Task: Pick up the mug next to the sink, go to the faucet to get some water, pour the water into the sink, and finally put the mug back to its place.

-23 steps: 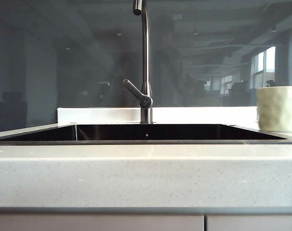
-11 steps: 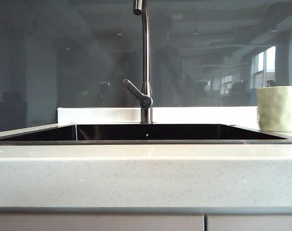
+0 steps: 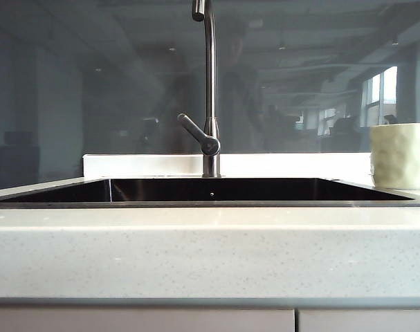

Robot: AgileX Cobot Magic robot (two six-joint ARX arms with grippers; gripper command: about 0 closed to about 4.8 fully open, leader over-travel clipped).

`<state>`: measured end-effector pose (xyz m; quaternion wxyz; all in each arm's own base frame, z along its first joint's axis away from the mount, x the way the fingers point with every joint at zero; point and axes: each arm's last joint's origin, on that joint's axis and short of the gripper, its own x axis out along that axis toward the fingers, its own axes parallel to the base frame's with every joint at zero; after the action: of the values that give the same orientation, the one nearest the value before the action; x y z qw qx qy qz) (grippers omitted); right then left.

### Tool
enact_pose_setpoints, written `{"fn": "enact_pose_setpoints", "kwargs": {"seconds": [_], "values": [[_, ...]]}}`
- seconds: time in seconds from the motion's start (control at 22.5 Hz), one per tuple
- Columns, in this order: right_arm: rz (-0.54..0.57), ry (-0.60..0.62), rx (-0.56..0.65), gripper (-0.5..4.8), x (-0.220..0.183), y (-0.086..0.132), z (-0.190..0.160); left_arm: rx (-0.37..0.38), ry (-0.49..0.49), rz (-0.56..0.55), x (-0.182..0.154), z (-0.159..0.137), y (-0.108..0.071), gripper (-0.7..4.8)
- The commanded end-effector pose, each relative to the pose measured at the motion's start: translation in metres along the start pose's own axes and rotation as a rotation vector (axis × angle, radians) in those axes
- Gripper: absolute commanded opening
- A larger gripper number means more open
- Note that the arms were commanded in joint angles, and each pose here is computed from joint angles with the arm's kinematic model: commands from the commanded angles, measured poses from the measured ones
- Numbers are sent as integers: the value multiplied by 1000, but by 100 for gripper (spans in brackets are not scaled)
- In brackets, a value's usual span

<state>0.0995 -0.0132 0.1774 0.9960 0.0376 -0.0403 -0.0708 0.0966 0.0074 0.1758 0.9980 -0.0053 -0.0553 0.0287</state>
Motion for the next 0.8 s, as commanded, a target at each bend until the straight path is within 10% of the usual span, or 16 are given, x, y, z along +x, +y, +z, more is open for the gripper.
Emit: {"fn": "enact_pose_setpoints", "kwargs": {"seconds": [0.04,0.8], "values": [[-9,-25,-55,201,9,1,10,1,-8,-2,0,2,0,-5],[60,170,-206,225,148,-22,-8,1,-6,-3,0,2,0,-5]]}}
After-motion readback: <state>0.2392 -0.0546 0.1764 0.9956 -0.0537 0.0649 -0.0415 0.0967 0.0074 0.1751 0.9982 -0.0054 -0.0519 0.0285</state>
